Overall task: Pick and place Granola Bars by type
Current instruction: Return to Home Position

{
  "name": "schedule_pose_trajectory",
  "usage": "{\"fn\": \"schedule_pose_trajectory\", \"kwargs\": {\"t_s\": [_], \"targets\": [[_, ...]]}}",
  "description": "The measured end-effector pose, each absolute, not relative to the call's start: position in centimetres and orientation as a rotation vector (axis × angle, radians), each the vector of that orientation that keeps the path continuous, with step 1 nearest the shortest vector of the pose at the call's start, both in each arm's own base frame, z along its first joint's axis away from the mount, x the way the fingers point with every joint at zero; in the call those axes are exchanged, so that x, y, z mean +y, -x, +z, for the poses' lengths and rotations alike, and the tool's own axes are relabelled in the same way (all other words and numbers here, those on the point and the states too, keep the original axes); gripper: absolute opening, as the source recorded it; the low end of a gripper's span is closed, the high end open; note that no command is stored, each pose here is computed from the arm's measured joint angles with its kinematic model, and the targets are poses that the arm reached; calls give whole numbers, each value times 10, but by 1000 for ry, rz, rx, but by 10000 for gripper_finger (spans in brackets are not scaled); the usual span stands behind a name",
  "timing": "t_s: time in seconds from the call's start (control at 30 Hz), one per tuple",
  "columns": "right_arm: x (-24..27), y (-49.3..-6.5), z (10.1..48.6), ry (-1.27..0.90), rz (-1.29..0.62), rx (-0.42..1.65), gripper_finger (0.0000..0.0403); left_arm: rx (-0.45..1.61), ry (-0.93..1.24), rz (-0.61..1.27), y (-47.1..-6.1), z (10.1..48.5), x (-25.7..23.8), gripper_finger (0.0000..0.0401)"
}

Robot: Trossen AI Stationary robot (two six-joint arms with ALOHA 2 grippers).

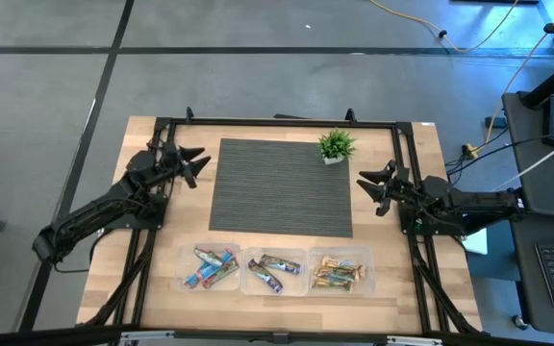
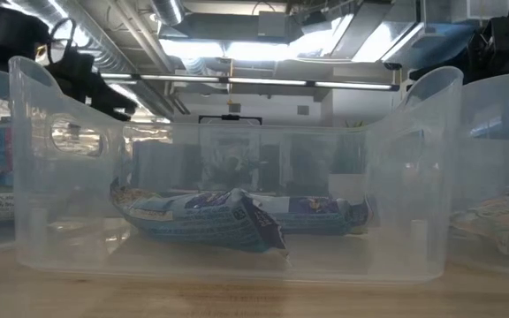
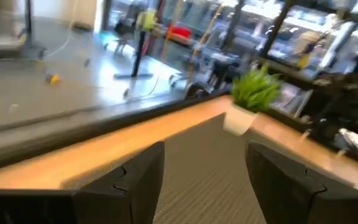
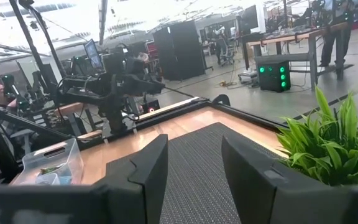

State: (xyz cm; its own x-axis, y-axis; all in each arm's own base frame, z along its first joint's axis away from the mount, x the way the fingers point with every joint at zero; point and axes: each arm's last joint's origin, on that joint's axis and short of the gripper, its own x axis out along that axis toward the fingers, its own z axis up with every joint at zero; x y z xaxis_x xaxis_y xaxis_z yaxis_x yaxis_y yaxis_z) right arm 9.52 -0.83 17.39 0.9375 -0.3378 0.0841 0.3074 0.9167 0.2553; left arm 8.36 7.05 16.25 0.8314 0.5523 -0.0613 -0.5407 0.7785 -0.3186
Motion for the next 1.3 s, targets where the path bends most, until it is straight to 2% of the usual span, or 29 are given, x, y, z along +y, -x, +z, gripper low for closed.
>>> {"fn": "schedule_pose_trajectory", "kwargs": {"t_s": [0.63, 1.3], "targets": [[-8, -95, 173, -158, -344, -105, 154, -19, 296, 615, -83, 161, 71, 216], [-8, -95, 173, -162, -337, -104, 154, -19, 296, 615, -83, 161, 71, 212]]}}
